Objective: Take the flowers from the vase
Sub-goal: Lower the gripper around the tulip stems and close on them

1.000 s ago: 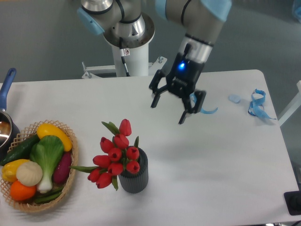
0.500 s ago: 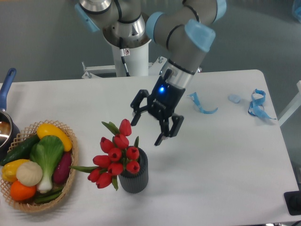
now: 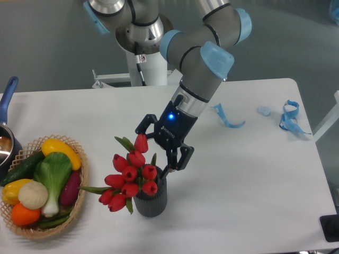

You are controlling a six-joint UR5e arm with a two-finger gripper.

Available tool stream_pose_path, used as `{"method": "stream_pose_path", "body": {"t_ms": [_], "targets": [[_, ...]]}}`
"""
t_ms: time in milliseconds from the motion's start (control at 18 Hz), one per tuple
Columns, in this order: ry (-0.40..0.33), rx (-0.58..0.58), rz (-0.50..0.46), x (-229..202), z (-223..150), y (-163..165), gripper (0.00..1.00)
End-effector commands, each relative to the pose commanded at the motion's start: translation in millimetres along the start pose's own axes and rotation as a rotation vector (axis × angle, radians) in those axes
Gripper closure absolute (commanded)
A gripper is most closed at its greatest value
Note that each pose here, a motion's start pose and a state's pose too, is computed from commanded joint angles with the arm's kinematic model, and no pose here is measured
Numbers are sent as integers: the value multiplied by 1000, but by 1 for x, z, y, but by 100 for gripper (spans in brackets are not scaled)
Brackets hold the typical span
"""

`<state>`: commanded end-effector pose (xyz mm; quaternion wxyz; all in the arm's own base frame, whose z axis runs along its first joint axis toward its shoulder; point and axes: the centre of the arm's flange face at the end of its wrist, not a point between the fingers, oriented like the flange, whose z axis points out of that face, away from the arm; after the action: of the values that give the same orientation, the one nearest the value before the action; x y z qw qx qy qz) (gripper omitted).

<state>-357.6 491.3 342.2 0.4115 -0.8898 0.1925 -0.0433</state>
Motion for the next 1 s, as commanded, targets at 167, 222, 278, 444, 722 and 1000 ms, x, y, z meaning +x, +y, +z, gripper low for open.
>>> {"method": "stream_pose_path", "body": {"t_ms": [167, 222, 278, 444, 722, 1000], "targets": [[10, 0, 5, 1, 6, -2, 0], [10, 0, 5, -1, 7, -2, 0], [10, 0, 5, -3, 8, -2, 0], [15, -1, 4, -5, 12, 0, 0], [25, 2, -12, -10, 23, -7, 0], [26, 9, -30, -16, 26, -15, 0]]}}
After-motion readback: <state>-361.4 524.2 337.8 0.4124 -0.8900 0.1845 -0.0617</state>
